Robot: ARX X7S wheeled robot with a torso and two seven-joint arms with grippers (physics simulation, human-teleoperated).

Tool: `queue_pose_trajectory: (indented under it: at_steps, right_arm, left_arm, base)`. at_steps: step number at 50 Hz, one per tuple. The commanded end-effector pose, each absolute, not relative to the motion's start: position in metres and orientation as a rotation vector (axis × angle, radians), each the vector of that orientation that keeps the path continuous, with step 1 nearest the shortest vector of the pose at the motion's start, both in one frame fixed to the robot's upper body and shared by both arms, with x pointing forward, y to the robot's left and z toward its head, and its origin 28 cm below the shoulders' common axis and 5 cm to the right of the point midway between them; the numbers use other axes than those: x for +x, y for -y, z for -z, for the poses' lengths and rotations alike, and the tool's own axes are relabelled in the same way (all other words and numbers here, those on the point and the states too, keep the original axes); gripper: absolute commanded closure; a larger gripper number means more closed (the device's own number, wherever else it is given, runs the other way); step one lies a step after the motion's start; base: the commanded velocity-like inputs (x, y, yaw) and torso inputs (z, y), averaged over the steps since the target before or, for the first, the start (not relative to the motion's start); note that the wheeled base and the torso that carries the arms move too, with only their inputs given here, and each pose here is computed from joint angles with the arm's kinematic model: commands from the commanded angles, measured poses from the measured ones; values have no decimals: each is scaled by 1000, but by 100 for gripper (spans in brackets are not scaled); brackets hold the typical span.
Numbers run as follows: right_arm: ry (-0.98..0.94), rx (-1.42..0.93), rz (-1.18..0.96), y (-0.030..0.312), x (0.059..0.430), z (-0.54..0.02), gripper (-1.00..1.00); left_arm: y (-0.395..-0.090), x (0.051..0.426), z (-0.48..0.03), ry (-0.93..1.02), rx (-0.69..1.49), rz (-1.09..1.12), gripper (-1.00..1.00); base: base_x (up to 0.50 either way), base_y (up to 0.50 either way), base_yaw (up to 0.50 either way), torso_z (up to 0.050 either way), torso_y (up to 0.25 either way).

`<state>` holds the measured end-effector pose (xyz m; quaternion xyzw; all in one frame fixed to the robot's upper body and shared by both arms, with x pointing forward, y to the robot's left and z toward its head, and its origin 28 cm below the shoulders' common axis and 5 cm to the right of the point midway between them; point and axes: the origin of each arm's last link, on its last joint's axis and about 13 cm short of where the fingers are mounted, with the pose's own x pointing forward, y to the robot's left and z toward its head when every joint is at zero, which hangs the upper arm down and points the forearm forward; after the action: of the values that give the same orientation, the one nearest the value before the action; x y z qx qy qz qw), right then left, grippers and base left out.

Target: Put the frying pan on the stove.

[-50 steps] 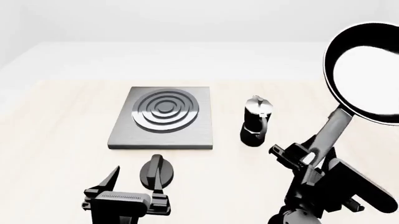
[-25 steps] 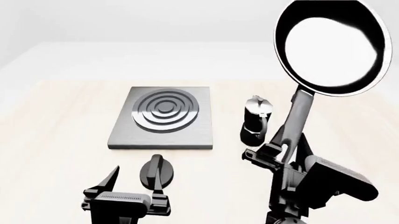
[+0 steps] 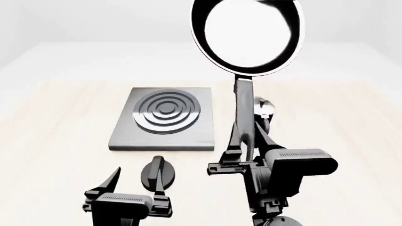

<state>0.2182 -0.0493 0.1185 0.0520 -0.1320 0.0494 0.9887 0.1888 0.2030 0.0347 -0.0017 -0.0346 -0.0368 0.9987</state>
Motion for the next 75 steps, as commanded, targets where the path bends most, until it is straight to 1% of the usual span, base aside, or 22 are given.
queue_pose_trajectory:
  at_steps: [1,10,15,29,38,48,63,66,75]
  right_arm:
    - [310,3,-301,47,219,-132,100]
    - [281,19,-368,49,219,-135,100]
    - [271,-13,-395,51,220,-136,100]
    - [257,-58,-400,60,228,-147,100]
    - [236,-110,-408,65,239,-154,100]
    - [165,-157,-419,71,256,-153,100]
    - [116,-129,-443,72,270,-160,100]
    - [73,-53,-475,71,274,-165,100]
    - [18,-51,-513,71,280,-166,100]
  left_arm:
    - [-203,189,-34,67,-5,74,-100]
    - [-204,188,-35,69,-6,71,-100]
    - [-204,187,-36,71,-6,72,-100]
    - [-204,186,-40,79,0,76,-100]
    - [-204,186,-40,82,-2,76,-100]
    - [-204,185,-40,81,-3,75,-100]
    - [-206,184,-41,83,-7,69,-100]
    - [-206,184,-40,83,-7,70,-100]
    - [-205,184,-41,85,-4,71,-100]
  base:
    - [0,0,0,0,0]
    - [0,0,0,1,2]
    - [0,0,-1,0,0]
    - [0,0,0,1,2]
    - [0,0,0,0,2]
    - [0,0,0,0,1]
    - [0,0,0,1,2]
    - [0,0,0,0,3]
    - [0,0,0,1,2]
